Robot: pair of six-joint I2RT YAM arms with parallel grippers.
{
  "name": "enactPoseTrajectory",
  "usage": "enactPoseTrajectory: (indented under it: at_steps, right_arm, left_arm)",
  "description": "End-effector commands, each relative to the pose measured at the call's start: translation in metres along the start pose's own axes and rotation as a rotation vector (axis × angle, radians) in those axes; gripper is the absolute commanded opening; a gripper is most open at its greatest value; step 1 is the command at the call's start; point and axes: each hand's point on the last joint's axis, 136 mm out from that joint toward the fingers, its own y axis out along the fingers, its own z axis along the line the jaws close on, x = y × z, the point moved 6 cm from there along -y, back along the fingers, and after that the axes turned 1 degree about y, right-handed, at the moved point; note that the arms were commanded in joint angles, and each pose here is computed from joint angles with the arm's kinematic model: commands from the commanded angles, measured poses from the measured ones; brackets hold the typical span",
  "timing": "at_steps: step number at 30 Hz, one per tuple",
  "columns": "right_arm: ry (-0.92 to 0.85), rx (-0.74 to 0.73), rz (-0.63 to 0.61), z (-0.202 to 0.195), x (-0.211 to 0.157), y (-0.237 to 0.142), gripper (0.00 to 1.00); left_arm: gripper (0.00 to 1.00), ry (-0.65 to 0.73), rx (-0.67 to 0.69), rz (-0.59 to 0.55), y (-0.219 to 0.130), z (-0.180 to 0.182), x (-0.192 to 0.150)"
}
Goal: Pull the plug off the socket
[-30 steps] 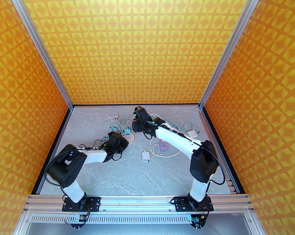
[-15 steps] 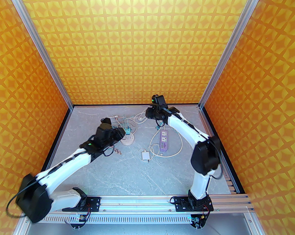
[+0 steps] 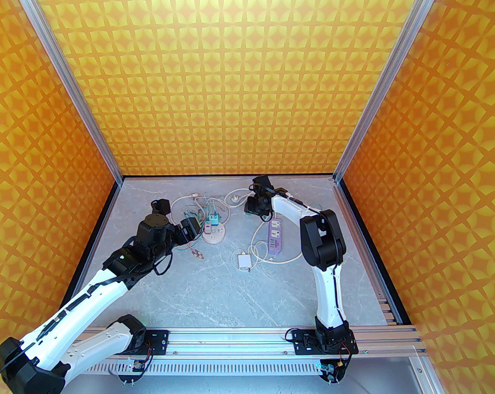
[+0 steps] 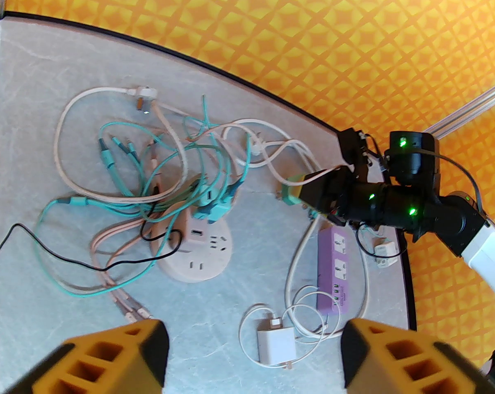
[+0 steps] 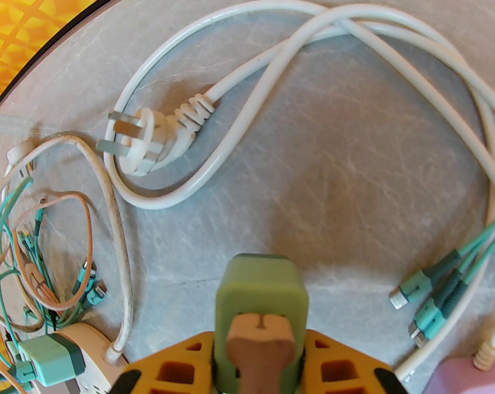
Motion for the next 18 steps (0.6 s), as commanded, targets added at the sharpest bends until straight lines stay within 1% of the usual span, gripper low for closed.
enactPoseTrajectory:
  at_steps: [1, 2, 3, 4, 6, 7, 11, 17, 18]
  right_arm:
    - [0.034, 0.037, 0.045, -0.001, -0.004, 0.01, 0.39]
    - [0.032, 0.034, 0.044, 0.0, -0.003, 0.007, 0.5]
    - [0.027, 0.032, 0.04, 0.0, -0.003, 0.003, 0.61]
    - [0.024, 0.032, 0.031, 0.001, -0.001, -0.003, 0.69]
    - [0.011, 0.04, 0.014, 0.005, 0.0, -0.016, 0.97]
    - [0.005, 0.048, 0.003, 0.007, 0.001, -0.024, 0.99]
    - [-0.018, 0.069, -0.027, 0.014, 0.001, -0.057, 0.98]
    - [-0.063, 0.032, -0.066, 0.012, -0.007, -0.105, 0.98]
    - [-0.068, 0.029, -0.075, 0.012, -0.009, -0.112, 0.98]
  left_arm:
    - [0.84, 0.035, 0.066, 0.027, 0.003, 0.015, -0.01]
    - [0.87, 0.037, 0.067, 0.03, 0.004, 0.015, -0.01]
    - [0.92, 0.041, 0.07, 0.032, 0.005, 0.015, -0.011]
    - [0.99, 0.045, 0.071, 0.035, 0.006, 0.016, -0.011]
    - [0.99, 0.057, 0.074, 0.039, 0.008, 0.015, -0.011]
    - [0.99, 0.062, 0.08, 0.044, 0.01, 0.017, -0.013]
    - [0.99, 0.066, 0.098, 0.058, 0.02, 0.021, -0.016]
    - [0.99, 0.087, 0.103, 0.073, 0.03, 0.018, -0.016]
    - [0.99, 0.094, 0.121, 0.095, 0.039, 0.021, -0.02]
